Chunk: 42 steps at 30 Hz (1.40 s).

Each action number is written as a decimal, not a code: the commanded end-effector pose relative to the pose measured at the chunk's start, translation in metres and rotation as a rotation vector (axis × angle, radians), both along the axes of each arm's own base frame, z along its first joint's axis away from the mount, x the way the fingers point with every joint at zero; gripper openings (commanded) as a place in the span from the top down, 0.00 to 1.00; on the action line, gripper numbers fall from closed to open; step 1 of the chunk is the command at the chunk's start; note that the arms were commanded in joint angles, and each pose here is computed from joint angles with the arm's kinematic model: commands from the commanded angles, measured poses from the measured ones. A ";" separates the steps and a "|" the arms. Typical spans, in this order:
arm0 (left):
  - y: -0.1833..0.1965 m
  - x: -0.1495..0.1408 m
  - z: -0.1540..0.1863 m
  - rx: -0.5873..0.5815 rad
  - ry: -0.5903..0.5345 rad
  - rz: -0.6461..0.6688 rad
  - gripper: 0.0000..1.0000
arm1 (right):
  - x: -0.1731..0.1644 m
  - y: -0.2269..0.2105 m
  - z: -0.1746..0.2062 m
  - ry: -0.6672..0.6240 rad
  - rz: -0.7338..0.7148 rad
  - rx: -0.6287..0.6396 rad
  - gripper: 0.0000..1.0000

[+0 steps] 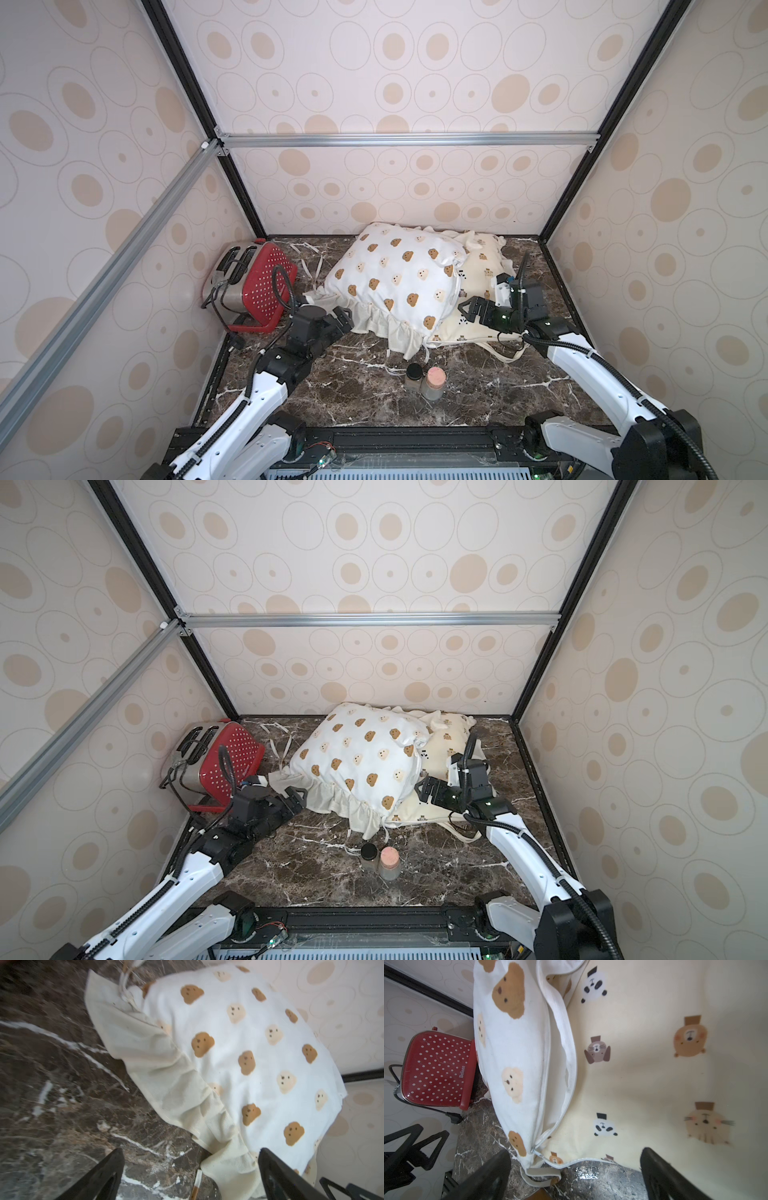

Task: Zip up pillowcases
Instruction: Pick up the pillowcase from the center of the board.

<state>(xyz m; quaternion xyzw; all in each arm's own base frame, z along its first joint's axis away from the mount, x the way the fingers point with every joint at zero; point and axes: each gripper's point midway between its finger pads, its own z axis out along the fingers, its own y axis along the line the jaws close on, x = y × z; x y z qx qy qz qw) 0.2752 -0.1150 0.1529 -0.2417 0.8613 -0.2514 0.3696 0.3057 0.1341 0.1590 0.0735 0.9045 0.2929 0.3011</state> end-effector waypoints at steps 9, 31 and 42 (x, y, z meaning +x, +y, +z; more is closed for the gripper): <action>-0.129 0.012 0.024 -0.138 -0.095 -0.221 0.06 | 0.007 0.013 0.006 0.019 -0.015 0.048 0.00; -0.206 0.010 -0.012 -0.303 -0.035 -0.261 0.34 | 0.025 0.019 0.002 0.006 -0.044 0.098 0.00; -0.206 0.007 -0.033 -0.315 0.040 -0.198 0.39 | 0.025 0.018 0.000 0.006 -0.047 0.090 0.00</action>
